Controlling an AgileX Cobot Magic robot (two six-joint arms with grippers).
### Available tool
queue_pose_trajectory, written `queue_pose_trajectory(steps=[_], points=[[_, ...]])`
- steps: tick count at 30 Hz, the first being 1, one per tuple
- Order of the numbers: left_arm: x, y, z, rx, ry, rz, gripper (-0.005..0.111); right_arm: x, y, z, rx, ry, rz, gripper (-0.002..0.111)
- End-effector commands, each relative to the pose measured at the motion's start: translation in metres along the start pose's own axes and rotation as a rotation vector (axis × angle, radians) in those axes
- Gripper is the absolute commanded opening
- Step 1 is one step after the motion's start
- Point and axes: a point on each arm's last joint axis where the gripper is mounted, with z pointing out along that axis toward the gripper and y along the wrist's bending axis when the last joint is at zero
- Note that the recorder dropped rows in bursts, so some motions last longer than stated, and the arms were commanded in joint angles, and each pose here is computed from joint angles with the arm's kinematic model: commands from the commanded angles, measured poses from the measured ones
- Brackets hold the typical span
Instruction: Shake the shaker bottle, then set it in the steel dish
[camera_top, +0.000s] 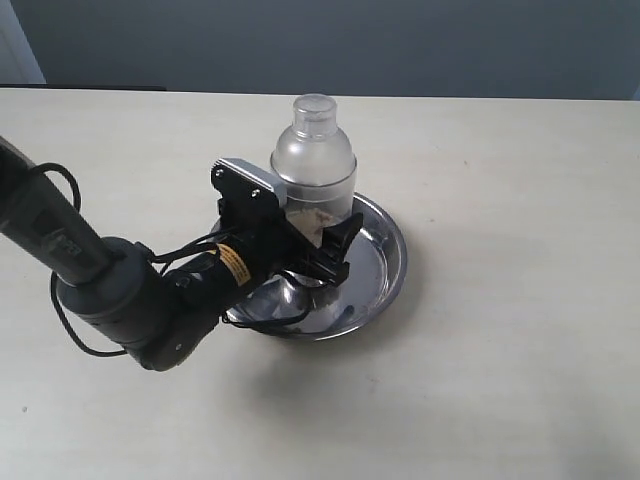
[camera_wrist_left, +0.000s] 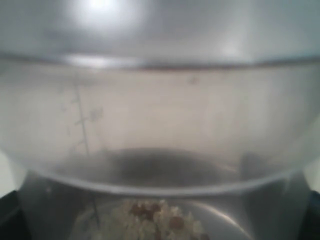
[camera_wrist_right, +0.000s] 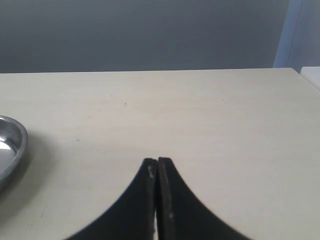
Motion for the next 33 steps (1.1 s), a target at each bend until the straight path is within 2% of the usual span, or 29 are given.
queue_pose_trajectory(steps=[1, 14, 19, 25, 30, 33], points=[[-0.001, -0.001, 0.001, 0.012, -0.014, 0.004, 0.069, -0.001, 0.000, 0.000, 0.001, -0.014, -0.001, -0.001], [0.000, -0.007, 0.000, 0.081, -0.005, 0.030, 0.080, -0.001, 0.000, 0.000, 0.001, -0.014, -0.001, -0.001], [0.000, -0.005, 0.000, 0.054, -0.008, 0.020, 0.080, -0.001, 0.000, 0.000, 0.001, -0.014, -0.001, -0.001], [0.001, -0.011, 0.000, 0.129, 0.000, 0.048, 0.080, -0.001, 0.000, 0.000, 0.001, -0.014, -0.001, -0.001], [0.001, -0.011, 0.000, 0.120, -0.001, 0.045, 0.080, -0.001, 0.000, 0.000, 0.001, -0.014, -0.001, -0.001], [0.001, -0.013, -0.001, 0.148, 0.002, 0.055, 0.090, -0.001, 0.000, 0.000, 0.001, -0.014, -0.001, -0.001]])
